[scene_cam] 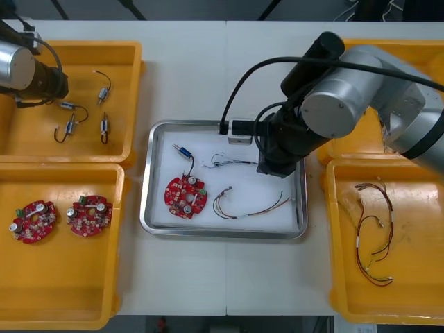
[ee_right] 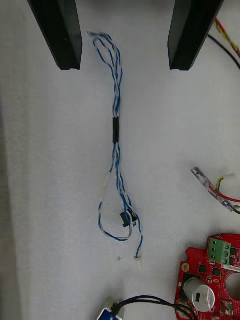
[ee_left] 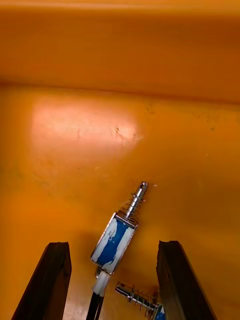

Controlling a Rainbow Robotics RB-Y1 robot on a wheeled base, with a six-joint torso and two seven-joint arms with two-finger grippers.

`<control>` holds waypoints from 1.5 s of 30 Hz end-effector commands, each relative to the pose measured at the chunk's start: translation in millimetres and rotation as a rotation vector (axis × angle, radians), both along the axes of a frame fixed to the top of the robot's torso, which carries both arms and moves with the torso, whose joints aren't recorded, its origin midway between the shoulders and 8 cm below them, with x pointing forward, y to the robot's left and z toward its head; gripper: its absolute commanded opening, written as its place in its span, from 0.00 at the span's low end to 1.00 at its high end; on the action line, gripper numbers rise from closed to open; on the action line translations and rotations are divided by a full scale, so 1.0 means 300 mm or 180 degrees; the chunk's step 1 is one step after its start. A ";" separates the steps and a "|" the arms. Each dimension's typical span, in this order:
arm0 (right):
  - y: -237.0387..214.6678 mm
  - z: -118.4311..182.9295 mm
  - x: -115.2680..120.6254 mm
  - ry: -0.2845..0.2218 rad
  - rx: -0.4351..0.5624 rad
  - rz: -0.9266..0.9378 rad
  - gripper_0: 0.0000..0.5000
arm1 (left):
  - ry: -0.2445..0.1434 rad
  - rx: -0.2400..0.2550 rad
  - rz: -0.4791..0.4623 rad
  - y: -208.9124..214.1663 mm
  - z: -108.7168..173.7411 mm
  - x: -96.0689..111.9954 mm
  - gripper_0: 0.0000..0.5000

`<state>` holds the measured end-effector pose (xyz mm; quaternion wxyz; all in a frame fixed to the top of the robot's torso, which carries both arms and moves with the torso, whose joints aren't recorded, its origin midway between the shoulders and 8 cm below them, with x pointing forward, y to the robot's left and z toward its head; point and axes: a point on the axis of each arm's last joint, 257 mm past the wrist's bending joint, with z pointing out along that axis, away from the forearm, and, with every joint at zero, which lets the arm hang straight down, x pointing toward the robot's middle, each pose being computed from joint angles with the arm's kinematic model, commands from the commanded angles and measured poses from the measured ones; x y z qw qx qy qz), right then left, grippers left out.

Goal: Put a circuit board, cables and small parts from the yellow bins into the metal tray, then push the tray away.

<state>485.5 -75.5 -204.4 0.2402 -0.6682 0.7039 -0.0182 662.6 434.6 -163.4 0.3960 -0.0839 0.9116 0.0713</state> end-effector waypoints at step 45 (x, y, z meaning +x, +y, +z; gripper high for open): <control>-0.891 0.449 -0.102 0.0463 0.1249 -0.3638 1.00 | -0.0177 -0.0110 -0.0223 -0.038 0.004 0.058 0.42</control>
